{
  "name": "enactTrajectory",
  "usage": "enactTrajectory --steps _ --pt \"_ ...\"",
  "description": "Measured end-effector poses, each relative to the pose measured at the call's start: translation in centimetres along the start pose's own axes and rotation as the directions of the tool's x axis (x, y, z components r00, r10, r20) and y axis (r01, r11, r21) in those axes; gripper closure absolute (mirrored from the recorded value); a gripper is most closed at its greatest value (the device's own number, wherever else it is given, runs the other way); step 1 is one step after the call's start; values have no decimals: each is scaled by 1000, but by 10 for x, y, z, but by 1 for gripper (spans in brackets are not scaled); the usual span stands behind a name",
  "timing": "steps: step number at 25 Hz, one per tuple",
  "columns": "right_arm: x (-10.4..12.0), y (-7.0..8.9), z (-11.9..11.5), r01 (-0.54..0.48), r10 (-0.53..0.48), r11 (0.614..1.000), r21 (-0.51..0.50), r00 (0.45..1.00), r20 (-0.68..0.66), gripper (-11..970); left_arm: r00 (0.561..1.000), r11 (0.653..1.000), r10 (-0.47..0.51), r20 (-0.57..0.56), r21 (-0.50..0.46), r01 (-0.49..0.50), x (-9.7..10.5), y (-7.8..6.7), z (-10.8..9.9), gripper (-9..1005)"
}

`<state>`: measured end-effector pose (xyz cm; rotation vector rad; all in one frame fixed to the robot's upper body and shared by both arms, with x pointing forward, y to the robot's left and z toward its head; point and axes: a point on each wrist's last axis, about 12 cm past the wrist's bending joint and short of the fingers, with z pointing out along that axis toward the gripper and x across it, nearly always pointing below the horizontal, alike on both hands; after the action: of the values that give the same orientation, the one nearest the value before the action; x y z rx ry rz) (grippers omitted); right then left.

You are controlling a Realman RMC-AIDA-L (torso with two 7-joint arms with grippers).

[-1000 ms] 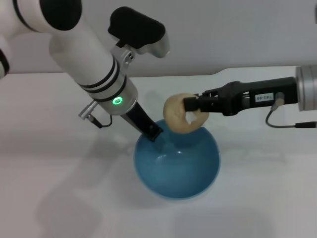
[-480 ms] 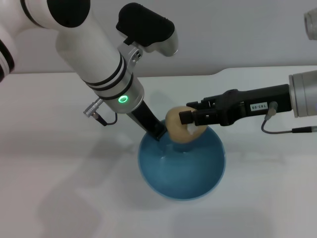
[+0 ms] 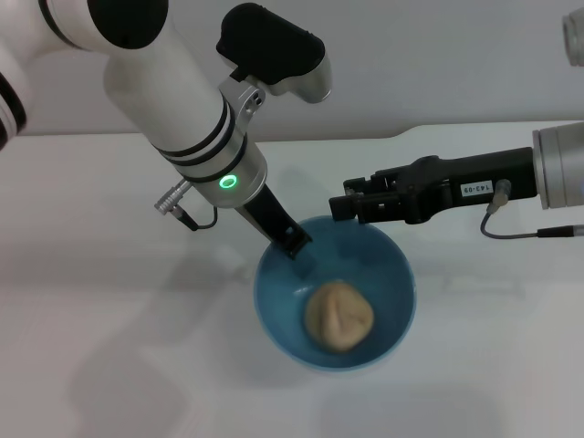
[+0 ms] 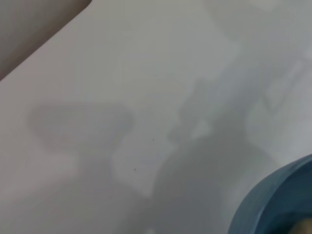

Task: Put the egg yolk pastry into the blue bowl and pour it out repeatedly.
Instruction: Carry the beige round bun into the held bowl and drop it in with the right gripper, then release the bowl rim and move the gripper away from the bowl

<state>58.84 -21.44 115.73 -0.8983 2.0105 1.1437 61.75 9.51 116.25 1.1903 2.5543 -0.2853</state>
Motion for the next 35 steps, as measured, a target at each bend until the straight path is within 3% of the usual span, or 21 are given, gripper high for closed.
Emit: enactTrajectory --steps 4,7,12,16,24,35 --pt "-3 0 -5 -1 1 1000 11 1000 24 501 1000 1000 1 1 -1 -1 0 0 0 983" --pt "-3 -4 -23 -18 12 998 54 994 109 501 1000 1000 1 -10 3 -1 1 -1 0 983" --pt "15 -26 -70 -166 86 963 212 936 341 501 998 1000 20 -57 9 -19 6 -4 3 983" --pt "36 -33 -87 -254 121 927 276 899 422 501 996 999 36 -83 11 -35 9 -9 10 983" --pt "64 -38 -85 -325 182 901 286 884 430 501 995 996 77 -67 42 -75 6 -24 22 982" --pt "65 -39 -88 -313 165 901 301 887 432 501 998 999 17 -63 41 -14 12 -17 39 980"
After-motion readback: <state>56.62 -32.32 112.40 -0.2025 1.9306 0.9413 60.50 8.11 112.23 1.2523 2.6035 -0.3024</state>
